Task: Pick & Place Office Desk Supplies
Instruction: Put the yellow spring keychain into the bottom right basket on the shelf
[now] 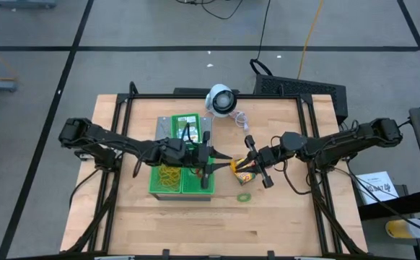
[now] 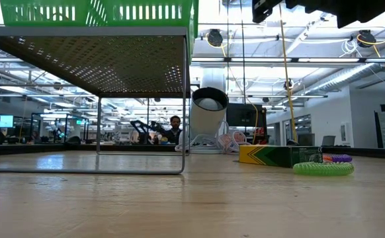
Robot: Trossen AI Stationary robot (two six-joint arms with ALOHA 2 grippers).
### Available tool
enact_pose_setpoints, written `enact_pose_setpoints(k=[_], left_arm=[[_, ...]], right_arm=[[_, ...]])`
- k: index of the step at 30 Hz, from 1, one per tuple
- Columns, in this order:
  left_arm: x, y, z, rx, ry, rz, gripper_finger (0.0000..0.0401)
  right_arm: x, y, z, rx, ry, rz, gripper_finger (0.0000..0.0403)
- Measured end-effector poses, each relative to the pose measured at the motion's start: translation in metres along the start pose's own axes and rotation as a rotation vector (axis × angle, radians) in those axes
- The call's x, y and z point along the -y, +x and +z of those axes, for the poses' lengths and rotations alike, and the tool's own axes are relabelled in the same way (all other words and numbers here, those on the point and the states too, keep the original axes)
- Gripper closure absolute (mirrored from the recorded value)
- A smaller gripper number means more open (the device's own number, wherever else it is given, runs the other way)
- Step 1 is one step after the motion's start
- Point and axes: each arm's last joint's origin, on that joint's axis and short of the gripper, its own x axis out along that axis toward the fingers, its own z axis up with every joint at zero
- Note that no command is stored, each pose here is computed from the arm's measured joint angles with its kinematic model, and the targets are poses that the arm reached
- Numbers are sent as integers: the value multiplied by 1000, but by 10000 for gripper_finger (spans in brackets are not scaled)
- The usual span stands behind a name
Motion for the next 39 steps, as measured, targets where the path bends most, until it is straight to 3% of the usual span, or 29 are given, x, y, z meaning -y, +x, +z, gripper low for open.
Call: enact_pose_setpoints(k=[6,15,24,34,39], left_arm=[[1,-5,6,17,-3,-58,391],[3,-21,20,9,-17,-101,395],[11,-59,38,-109,-77,-127,394],[23,-77,17,-403,-198,-25,388],[20,-81,7,-493,-245,116,397]], right_arm=[[0,0,0,1,0,-1,383],[-1,-2,-4,-53,26,1,316],[-3,-10,0,-91,31,4,232],[-6,-23,6,-128,49,4,229],[-7,-23,7,-125,49,4,240]])
